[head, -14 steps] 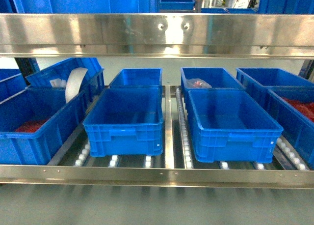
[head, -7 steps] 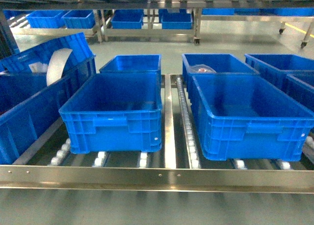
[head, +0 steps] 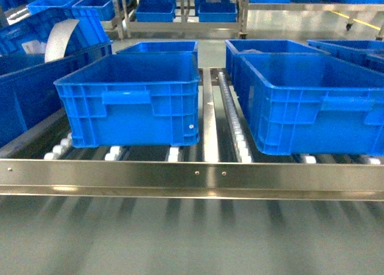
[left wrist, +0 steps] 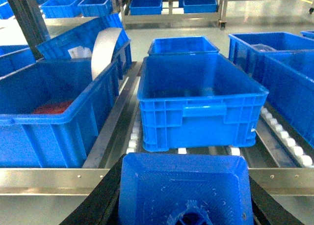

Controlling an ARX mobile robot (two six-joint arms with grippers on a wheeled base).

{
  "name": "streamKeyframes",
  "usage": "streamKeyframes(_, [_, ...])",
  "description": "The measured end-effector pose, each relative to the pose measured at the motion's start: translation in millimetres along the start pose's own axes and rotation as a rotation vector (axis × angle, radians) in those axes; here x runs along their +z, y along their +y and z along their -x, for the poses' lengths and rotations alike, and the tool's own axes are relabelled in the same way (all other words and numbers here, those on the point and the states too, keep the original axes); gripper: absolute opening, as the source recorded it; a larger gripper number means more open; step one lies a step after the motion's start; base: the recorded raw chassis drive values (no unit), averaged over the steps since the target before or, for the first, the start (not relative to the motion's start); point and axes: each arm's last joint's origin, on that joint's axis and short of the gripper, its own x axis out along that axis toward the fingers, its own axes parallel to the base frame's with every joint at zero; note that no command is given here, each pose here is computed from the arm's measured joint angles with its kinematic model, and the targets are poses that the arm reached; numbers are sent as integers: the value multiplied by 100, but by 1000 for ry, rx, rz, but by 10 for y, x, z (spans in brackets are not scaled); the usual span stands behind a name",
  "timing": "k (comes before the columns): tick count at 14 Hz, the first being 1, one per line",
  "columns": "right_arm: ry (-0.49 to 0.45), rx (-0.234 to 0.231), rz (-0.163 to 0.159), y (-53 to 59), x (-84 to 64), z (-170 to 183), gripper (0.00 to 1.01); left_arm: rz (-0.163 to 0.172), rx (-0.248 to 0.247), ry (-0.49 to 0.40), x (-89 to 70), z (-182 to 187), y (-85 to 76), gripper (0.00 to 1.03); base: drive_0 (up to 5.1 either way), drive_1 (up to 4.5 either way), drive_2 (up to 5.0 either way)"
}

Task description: Sort blue parts and orange caps into right shelf containers

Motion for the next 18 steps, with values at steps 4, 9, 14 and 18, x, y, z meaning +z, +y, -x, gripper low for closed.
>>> streamKeyframes(4, [6,3,0,2,-14,3,43,0,5,4,-7,1,5,44,-5,394,-403])
streamKeyframes(9, [3,3,0,2,-11,3,43,0,5,4,-7,1,5,44,-5,394,-403])
streamKeyframes(14, [0,3,0,2,-8,2,43,0,2,4,-7,1,1,44,379,77,-472])
streamKeyframes(18, [4,-1,0,0,-11,2,43,0,0,-1,-2,3,1,44,164,226,-471])
